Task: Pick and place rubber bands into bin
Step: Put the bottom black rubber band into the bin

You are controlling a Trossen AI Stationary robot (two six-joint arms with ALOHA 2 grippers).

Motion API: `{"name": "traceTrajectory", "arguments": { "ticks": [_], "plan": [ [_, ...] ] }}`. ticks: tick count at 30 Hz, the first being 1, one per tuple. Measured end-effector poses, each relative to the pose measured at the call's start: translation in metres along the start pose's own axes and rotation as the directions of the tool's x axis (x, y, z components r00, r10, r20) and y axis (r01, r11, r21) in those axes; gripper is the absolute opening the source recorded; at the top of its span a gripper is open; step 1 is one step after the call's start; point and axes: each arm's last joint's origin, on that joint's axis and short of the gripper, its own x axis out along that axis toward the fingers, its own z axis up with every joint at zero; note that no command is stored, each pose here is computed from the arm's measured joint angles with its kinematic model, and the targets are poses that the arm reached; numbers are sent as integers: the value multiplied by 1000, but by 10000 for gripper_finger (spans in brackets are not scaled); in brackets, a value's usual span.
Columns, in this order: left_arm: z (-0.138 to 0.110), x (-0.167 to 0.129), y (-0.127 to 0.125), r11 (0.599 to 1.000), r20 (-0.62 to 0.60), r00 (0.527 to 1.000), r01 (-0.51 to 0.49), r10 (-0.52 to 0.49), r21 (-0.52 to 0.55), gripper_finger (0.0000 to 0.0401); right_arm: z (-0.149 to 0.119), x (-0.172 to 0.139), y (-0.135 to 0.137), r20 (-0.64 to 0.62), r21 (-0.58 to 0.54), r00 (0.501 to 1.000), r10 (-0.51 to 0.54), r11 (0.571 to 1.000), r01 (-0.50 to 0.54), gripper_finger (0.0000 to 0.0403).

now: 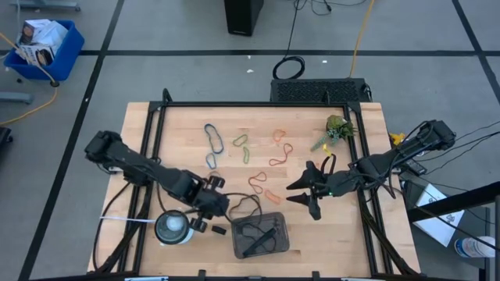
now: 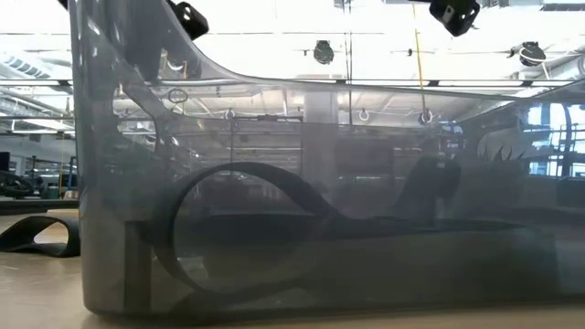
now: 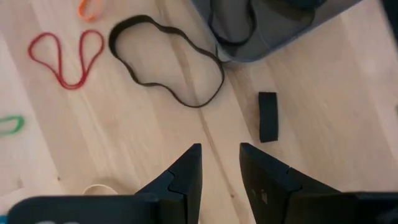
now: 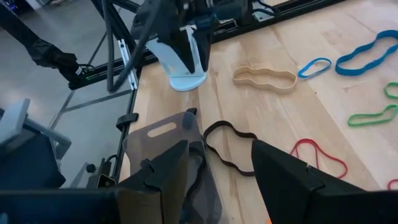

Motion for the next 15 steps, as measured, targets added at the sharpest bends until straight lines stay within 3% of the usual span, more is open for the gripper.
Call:
{"name": "traceTrajectory", "arguments": {
  "ticks": [7, 15],
  "plan": [
    [3, 20, -6, 1000, -50, 998, 23, -24, -13, 115, 0, 0, 0, -3, -1, 1000, -1, 1000, 1, 168],
    [14, 26, -6, 995, 46, 998, 36, -32, -93, 115, -1, 0, 1, -31, 5, 999, 45, 999, -45, 172]
  ]
}}
